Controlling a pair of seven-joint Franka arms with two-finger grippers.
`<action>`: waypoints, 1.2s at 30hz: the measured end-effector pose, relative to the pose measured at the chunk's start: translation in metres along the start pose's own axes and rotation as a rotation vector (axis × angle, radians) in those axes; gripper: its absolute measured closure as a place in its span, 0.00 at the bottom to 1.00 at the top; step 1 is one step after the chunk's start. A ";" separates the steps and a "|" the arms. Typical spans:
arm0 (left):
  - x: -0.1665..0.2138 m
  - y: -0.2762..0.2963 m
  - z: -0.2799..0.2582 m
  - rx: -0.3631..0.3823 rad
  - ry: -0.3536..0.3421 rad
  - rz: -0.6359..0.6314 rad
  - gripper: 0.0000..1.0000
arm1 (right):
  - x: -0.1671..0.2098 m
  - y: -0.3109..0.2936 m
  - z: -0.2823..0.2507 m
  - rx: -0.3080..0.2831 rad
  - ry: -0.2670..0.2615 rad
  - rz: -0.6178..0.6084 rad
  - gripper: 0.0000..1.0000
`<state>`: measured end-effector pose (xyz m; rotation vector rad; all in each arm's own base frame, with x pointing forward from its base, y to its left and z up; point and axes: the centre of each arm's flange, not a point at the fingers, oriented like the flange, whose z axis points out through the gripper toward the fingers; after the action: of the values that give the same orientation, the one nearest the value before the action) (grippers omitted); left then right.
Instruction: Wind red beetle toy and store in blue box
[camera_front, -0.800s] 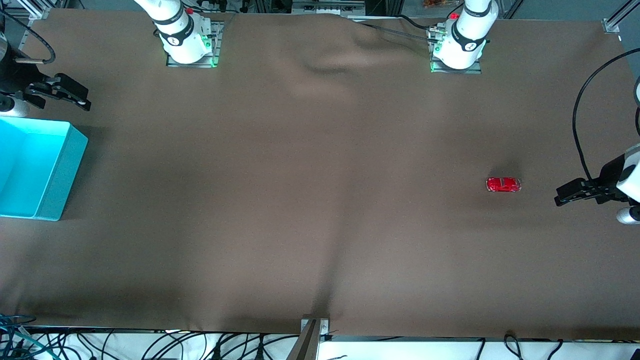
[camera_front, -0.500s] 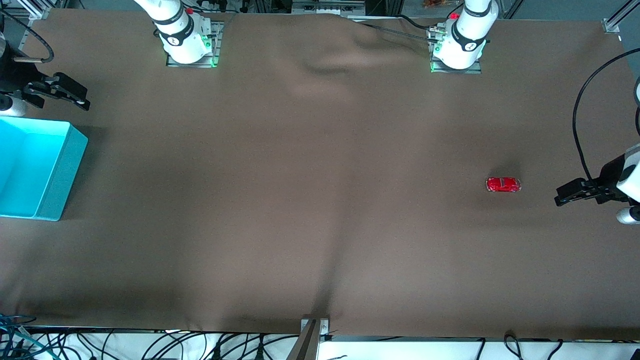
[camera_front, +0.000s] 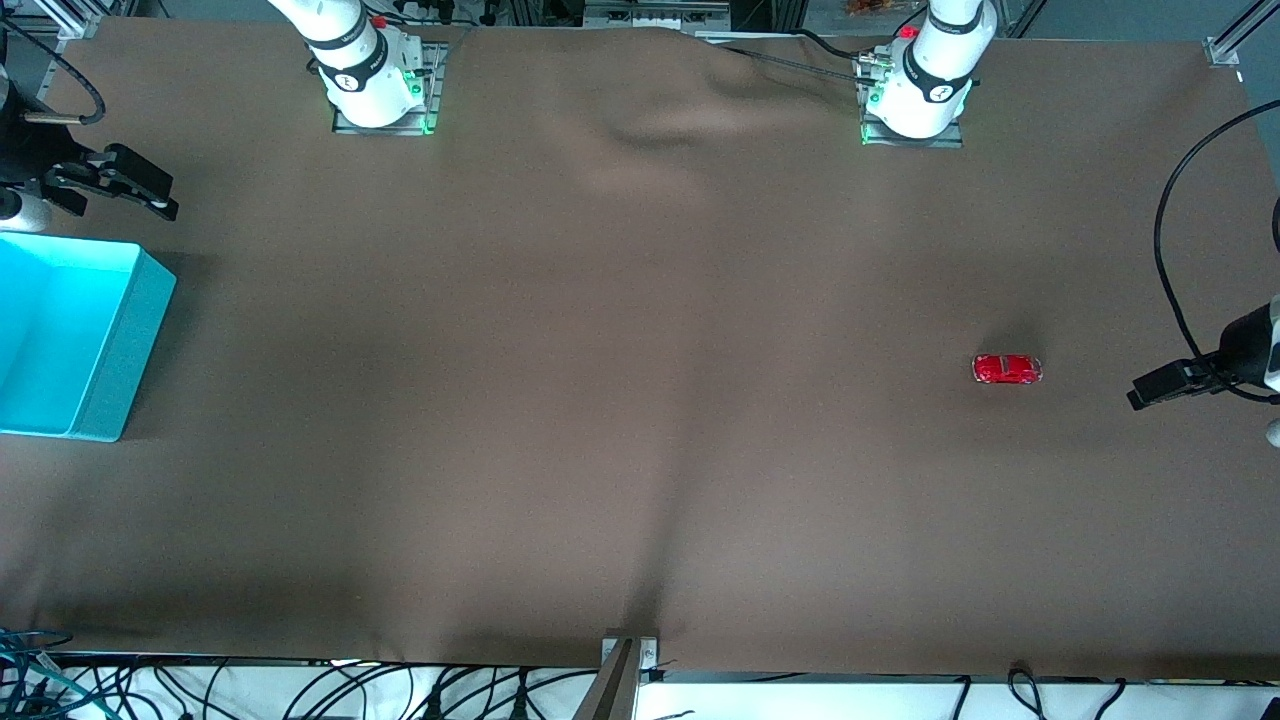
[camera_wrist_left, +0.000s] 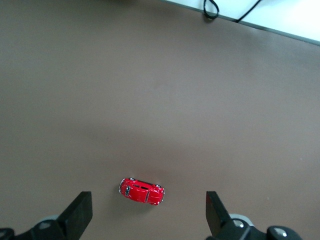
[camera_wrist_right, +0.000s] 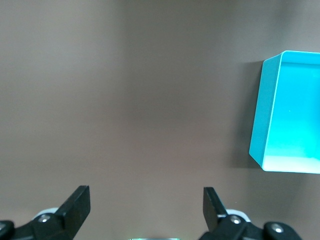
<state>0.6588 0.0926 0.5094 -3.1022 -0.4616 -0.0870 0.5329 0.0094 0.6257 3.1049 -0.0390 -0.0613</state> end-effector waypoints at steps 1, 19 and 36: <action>0.000 -0.003 0.000 0.001 -0.001 -0.033 0.00 | 0.000 0.000 0.000 0.000 0.000 0.000 0.00; 0.007 -0.018 0.073 0.028 -0.123 -0.661 0.00 | 0.000 0.000 0.000 0.000 0.000 0.001 0.00; 0.003 -0.085 0.155 0.014 -0.273 -1.029 0.00 | 0.000 0.000 0.000 0.001 0.000 0.001 0.00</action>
<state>0.6456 0.1766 0.3546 -2.5002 -1.9534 0.3341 0.5330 0.0091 0.6257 3.1055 -0.0399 -0.0607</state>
